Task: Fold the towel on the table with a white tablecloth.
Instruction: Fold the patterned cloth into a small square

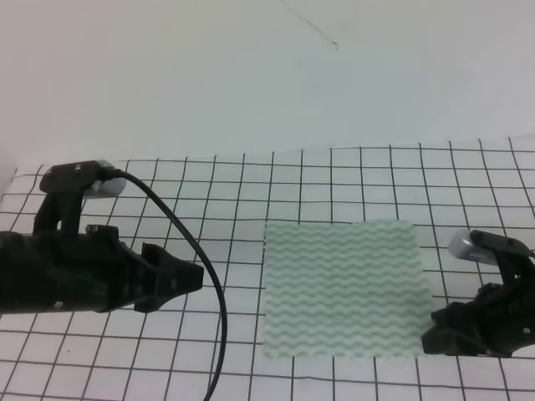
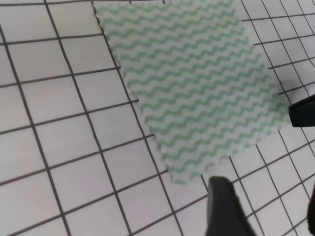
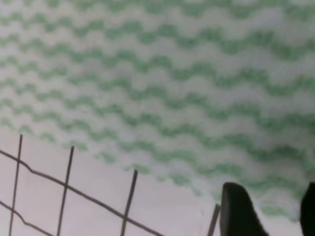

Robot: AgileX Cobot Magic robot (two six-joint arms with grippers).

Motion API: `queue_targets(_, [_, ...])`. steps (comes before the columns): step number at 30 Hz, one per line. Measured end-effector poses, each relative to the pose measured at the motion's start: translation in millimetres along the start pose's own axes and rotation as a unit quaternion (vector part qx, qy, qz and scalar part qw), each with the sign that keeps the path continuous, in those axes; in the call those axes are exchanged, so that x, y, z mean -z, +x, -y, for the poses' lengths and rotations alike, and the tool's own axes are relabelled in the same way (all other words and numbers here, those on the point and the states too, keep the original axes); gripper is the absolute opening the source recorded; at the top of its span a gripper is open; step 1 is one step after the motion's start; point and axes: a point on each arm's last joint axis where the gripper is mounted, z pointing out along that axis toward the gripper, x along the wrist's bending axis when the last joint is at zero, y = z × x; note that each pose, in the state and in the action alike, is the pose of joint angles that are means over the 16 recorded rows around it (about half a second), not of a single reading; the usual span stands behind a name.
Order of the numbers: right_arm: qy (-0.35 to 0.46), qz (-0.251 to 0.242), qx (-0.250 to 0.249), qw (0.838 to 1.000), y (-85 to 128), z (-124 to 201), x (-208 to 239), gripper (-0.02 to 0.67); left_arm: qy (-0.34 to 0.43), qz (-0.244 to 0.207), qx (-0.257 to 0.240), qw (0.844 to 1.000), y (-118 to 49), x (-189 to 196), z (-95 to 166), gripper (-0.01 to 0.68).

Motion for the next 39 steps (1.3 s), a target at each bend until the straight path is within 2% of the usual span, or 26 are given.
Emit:
queue_targets(17, [-0.016,-0.025,-0.019,0.999,2.8,-3.3,-3.2,0.17,0.01,0.009,-0.001,1.0,-1.6,0.0,1.8,0.336])
queue_targets(21, [-0.009,-0.022,-0.021,0.999,2.2,-2.0,-3.3,0.158,0.01,0.009,-0.002,1.0,-1.6,0.0,1.8,0.336])
queue_targets(27, [0.001,-0.015,-0.025,1.0,1.0,-0.2,-3.4,0.171,0.011,0.009,-0.002,1.0,-1.7,0.0,1.9,0.336])
queue_targets(39, [-0.007,-0.005,-0.047,0.999,-0.9,-1.5,-3.4,0.273,0.012,0.011,-0.004,1.0,-1.9,0.0,2.2,0.336])
